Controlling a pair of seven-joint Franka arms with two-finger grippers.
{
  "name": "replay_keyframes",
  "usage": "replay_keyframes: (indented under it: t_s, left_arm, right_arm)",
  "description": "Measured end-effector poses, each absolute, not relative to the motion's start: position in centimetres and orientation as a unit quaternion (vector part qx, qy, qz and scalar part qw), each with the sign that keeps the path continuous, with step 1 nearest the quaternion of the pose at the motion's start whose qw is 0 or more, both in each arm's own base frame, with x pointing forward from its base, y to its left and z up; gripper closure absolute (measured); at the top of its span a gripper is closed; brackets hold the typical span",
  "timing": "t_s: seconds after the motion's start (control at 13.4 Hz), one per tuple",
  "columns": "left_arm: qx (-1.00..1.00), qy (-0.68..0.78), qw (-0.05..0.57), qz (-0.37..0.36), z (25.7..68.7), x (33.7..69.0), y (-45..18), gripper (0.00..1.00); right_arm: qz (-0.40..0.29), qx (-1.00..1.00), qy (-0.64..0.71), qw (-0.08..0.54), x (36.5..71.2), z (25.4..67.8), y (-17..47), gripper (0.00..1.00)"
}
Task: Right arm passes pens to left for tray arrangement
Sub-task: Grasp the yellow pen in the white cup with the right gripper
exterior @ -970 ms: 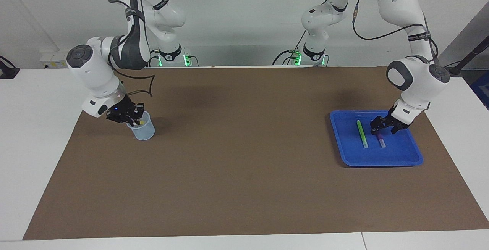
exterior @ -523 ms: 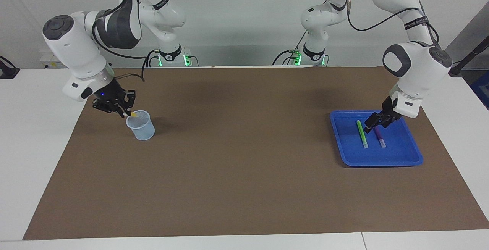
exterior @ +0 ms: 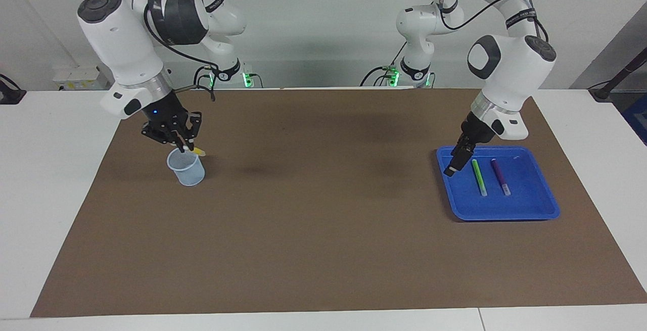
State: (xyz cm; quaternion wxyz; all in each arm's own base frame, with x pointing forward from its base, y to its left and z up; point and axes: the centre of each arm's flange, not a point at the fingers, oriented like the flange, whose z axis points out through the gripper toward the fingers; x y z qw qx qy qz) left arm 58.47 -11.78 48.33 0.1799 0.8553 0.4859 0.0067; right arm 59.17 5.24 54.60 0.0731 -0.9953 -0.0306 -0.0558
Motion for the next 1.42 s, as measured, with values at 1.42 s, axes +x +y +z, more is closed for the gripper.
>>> replay_keyframes:
  t_s: [1.42]
  left_arm:
    - [0.634, 0.698, 0.325, -0.067, 51.6, 51.0, -31.6, 0.00]
  right_arm:
    - [-0.095, -0.821, 0.438, 0.353, 55.2, 51.0, 24.8, 0.82]
